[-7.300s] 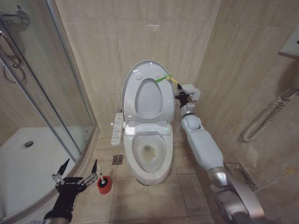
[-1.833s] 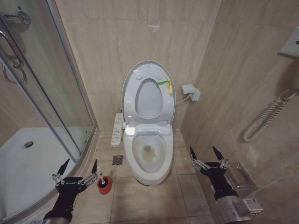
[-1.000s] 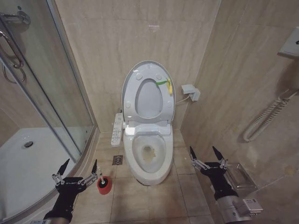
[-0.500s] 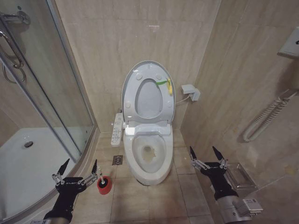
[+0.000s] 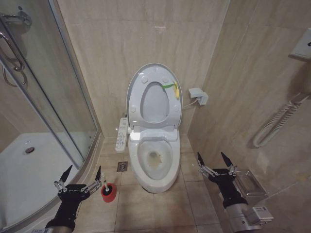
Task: Open the toilet lid, clean the toilet bowl with a toilet brush, close the toilet lid, and flush.
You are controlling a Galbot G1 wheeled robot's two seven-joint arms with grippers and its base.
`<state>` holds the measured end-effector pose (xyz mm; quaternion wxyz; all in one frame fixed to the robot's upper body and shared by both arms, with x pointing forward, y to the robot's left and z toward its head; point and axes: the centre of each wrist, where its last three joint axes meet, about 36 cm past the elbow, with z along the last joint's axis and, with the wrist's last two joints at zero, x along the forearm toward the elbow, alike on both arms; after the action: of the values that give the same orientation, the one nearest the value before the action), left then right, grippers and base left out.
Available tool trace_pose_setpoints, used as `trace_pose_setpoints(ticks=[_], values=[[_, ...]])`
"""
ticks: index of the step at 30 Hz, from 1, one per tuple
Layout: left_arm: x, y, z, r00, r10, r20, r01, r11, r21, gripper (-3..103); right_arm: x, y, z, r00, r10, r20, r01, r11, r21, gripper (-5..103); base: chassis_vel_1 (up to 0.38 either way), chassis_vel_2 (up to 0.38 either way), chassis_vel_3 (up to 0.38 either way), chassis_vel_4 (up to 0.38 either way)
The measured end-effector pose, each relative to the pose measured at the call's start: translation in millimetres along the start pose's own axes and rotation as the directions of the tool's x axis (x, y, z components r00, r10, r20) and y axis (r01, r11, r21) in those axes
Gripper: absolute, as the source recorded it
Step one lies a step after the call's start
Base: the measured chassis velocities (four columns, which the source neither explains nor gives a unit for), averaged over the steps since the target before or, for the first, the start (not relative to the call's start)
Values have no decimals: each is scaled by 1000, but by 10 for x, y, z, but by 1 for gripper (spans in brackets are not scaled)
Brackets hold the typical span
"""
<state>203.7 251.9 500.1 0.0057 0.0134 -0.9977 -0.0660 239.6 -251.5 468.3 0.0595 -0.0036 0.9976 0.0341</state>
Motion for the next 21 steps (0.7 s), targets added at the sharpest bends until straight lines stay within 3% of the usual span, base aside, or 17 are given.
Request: trace_pose_setpoints(ticks=[2, 4, 8, 11, 19, 21], values=[[-4, 0, -2, 1000, -1, 0, 1, 1000, 1, 100, 0, 0, 0, 1000, 0, 0, 0, 1000, 0, 100, 0, 0, 0, 0], [-176, 24, -73, 998, 4, -55, -1, 998, 64, 100, 0, 0, 0, 1000, 0, 0, 0, 1000, 0, 100, 0, 0, 0, 0], [-267, 19, -99, 1000, 15, -25, -12, 994, 111, 100, 0, 0, 0, 1000, 0, 0, 0, 1000, 0, 100, 0, 0, 0, 0], [-259, 6, -131, 999, 27, -39, -22, 992, 123, 100, 0, 0, 0, 1000, 0, 0, 0, 1000, 0, 100, 0, 0, 0, 0], [-253, 15, -133, 998, 48, -29, -45, 992, 119, 100, 0, 0, 0, 1000, 0, 0, 0, 1000, 0, 100, 0, 0, 0, 0], [-266, 34, 20, 999, 38, 2, -38, 996, 83, 100, 0, 0, 0, 1000, 0, 0, 0, 1000, 0, 100, 0, 0, 0, 0]])
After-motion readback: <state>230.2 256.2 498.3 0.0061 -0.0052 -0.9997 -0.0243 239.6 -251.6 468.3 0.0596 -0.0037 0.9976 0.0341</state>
